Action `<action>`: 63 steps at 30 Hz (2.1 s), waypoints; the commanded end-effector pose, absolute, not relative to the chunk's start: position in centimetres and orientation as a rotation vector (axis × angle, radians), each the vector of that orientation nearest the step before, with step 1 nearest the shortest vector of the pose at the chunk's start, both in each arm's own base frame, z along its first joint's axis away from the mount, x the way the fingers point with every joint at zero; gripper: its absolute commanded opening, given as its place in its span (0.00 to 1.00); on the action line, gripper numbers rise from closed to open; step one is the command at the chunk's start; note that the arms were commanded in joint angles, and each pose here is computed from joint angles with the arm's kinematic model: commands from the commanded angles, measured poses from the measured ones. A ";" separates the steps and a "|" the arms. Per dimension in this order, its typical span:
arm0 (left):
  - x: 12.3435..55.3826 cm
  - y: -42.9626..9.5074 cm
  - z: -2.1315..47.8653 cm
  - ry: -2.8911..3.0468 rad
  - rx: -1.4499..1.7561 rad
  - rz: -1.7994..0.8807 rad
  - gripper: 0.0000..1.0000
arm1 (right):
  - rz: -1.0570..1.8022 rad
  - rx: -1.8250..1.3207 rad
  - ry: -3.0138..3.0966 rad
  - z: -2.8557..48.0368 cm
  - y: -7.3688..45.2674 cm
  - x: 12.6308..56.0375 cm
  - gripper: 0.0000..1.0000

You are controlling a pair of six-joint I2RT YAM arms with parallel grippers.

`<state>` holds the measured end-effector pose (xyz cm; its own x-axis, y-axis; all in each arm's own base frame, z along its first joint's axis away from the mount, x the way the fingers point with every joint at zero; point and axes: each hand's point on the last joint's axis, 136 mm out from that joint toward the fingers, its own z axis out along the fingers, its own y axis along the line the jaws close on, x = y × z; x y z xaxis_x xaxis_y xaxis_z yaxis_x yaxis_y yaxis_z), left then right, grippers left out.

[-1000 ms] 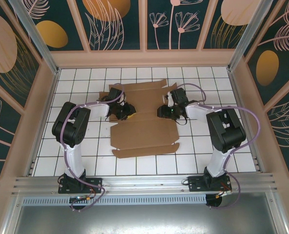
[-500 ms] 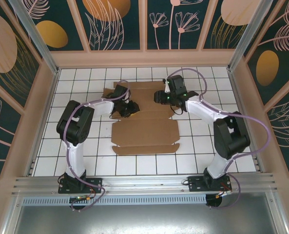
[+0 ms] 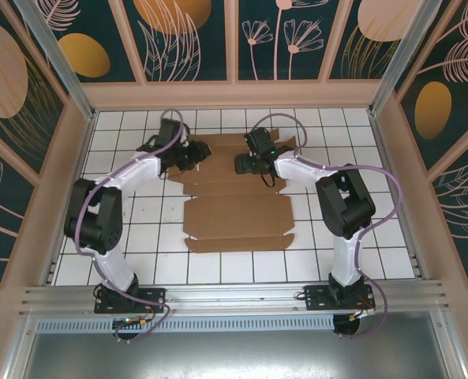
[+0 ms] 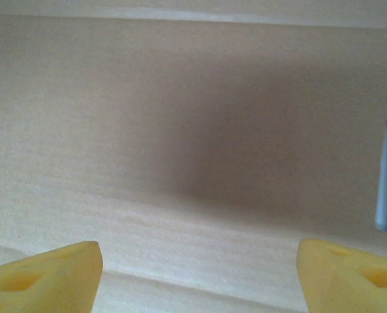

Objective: Fold the paper box

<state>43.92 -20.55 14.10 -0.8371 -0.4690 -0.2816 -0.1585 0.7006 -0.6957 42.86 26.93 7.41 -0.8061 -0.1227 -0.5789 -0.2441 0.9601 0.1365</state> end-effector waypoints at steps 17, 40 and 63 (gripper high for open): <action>52.8 -14.8 15.3 2.465 -0.487 -0.592 0.98 | 0.008 -0.441 2.888 -4.5 26.1 39.4 0.80; 59.5 -13.6 5.6 2.594 -0.294 -0.631 0.81 | -0.033 -0.428 2.967 -6.1 24.1 37.6 0.76; 58.7 -17.6 9.1 2.467 -0.334 -0.981 0.66 | -0.034 -0.421 2.985 -7.4 24.1 37.2 0.70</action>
